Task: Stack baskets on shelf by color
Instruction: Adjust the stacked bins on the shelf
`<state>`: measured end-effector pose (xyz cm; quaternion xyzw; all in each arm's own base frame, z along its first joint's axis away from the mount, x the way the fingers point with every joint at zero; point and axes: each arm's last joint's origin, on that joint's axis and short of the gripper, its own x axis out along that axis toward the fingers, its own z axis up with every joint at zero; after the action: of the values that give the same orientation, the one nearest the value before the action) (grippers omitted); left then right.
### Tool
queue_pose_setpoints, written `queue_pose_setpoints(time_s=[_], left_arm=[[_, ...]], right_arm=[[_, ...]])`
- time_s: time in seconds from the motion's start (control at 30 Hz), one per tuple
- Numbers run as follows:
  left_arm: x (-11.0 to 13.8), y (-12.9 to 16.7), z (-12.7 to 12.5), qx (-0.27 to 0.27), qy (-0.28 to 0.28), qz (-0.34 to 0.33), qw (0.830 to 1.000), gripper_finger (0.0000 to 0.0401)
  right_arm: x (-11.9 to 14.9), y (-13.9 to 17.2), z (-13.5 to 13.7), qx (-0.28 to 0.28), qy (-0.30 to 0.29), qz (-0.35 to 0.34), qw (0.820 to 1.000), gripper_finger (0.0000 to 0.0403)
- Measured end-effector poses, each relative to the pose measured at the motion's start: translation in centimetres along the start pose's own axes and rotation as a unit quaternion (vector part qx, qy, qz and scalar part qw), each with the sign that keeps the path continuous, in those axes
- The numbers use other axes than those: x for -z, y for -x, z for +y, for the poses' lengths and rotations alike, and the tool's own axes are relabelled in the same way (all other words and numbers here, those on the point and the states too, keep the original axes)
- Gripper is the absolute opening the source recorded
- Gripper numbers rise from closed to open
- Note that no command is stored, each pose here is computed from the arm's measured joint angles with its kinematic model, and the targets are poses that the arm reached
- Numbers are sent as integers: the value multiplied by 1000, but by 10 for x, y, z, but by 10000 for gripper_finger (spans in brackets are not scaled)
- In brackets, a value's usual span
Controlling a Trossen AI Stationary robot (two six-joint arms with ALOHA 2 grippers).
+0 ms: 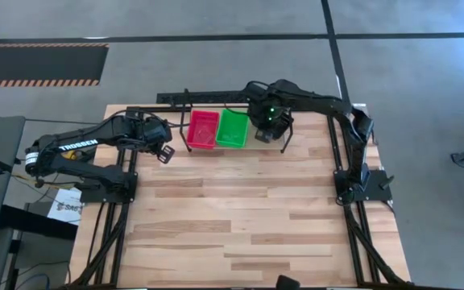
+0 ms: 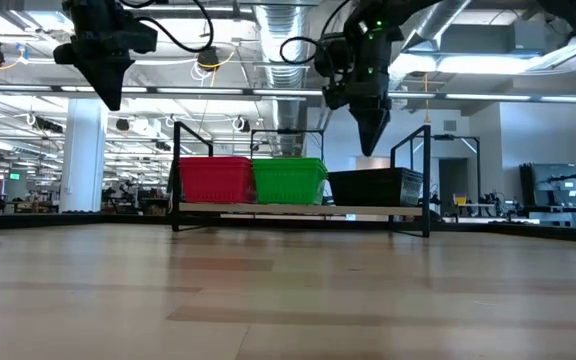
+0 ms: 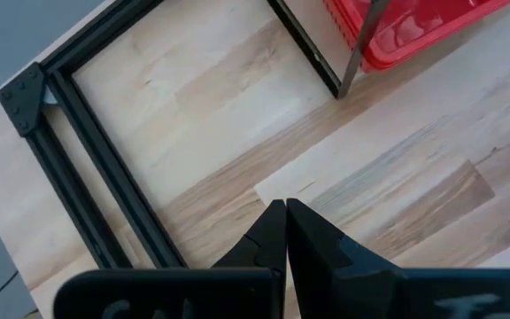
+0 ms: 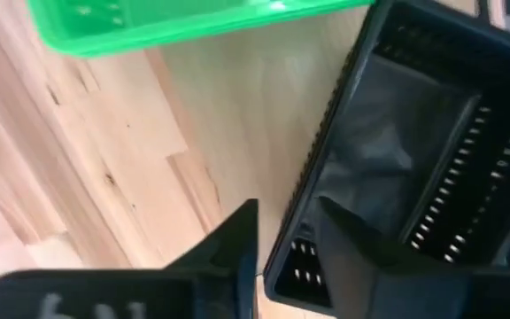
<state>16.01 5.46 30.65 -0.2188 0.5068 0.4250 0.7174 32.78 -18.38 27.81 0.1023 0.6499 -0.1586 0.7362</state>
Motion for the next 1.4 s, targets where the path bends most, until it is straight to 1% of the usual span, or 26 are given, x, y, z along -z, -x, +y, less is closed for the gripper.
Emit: queue_pose_setpoints(time_s=[0.17,0.3,0.43,0.6,0.73,1.03,1.17,1.23,1.3,1.4], left_arm=[[2,1,-2,5,-13,0,1000,0],[4,2,-5,10,-23,0,1000,0],[5,3,-7,12,-29,-3,1000,0],[5,3,-8,13,-30,-3,999,0],[5,3,-8,12,-30,-3,999,0],[5,3,-8,12,-29,-4,999,0],[5,3,-8,12,-29,-4,999,0],[5,3,-8,13,-29,-4,999,0],[5,3,-8,12,-29,-4,1000,0],[5,3,-8,13,-28,-5,1000,0]], right_arm=[[-2,-10,-3,2,-23,11,1000,174],[-1,-17,-7,7,-33,27,999,193],[-4,-21,-8,8,-40,24,999,195],[-7,-21,-9,7,-42,9,999,188],[-6,-21,-9,6,-46,12,999,185],[-4,-37,-8,6,-54,11,998,188],[-2,-43,-8,5,-63,19,998,178],[0,-46,-7,4,-68,24,997,163],[1,-46,-7,3,-79,27,997,136],[-1,-46,-7,2,-93,20,995,78]])
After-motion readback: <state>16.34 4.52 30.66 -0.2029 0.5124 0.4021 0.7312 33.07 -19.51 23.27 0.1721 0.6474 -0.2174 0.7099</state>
